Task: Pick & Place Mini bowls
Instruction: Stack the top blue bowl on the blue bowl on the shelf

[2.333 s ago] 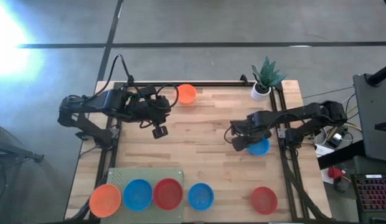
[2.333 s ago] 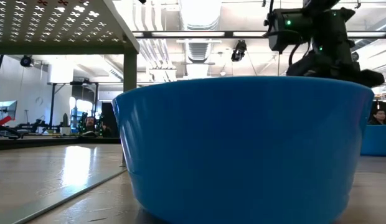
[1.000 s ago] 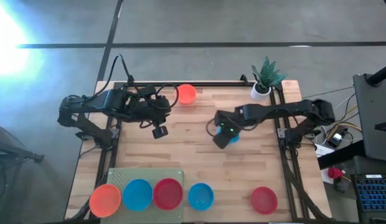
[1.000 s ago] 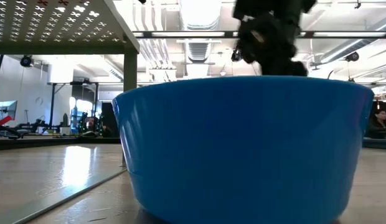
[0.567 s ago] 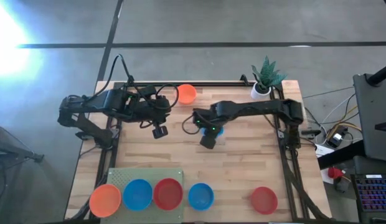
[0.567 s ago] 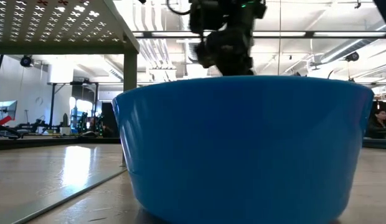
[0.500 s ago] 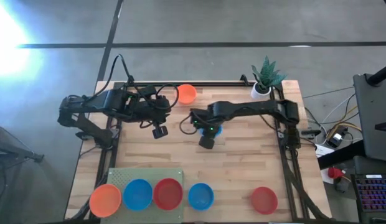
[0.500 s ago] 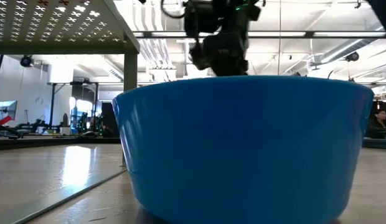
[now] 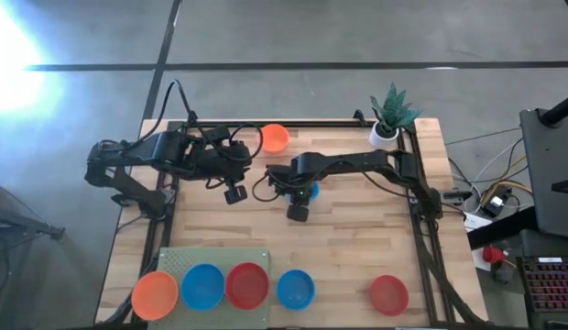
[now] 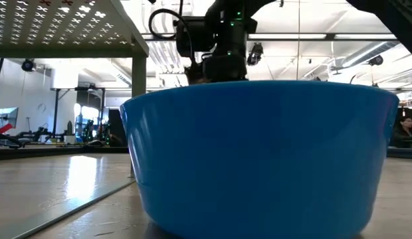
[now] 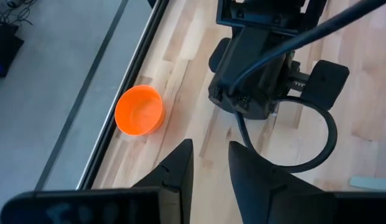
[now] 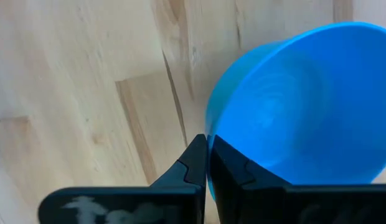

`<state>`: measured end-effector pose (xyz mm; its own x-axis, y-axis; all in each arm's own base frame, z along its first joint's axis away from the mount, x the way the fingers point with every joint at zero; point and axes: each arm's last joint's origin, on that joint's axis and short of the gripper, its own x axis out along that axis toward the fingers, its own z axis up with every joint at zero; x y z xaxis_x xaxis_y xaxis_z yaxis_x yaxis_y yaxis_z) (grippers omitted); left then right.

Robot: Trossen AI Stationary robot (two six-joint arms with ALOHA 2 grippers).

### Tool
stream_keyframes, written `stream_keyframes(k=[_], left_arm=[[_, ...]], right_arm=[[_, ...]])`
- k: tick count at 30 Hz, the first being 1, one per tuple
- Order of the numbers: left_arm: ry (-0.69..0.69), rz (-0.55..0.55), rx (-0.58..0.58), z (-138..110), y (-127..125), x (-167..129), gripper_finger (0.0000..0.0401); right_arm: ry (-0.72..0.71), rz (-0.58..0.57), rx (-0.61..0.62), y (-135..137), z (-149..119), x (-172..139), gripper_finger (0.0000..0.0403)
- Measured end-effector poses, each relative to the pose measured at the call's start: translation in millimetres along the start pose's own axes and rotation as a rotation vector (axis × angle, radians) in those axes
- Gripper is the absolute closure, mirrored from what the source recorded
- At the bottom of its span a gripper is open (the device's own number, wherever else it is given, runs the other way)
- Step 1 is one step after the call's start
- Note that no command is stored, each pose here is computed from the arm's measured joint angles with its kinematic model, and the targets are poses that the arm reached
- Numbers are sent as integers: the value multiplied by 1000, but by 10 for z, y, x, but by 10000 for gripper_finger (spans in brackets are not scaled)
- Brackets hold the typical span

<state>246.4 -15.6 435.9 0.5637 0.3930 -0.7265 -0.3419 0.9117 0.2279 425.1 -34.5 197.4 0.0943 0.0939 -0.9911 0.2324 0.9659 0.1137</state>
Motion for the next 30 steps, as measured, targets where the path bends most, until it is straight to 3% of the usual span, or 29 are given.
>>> stream_keyframes(k=[11,23,30], left_arm=[[0,0,0,0,-1,0,307],[0,0,0,0,0,0,307],[0,-1,-10,0,-1,0,307]], right_arm=[[-3,1,4,10,-12,-32,387],[2,10,21,16,-23,-48,304],[-31,4,107,-12,-172,-458,295]])
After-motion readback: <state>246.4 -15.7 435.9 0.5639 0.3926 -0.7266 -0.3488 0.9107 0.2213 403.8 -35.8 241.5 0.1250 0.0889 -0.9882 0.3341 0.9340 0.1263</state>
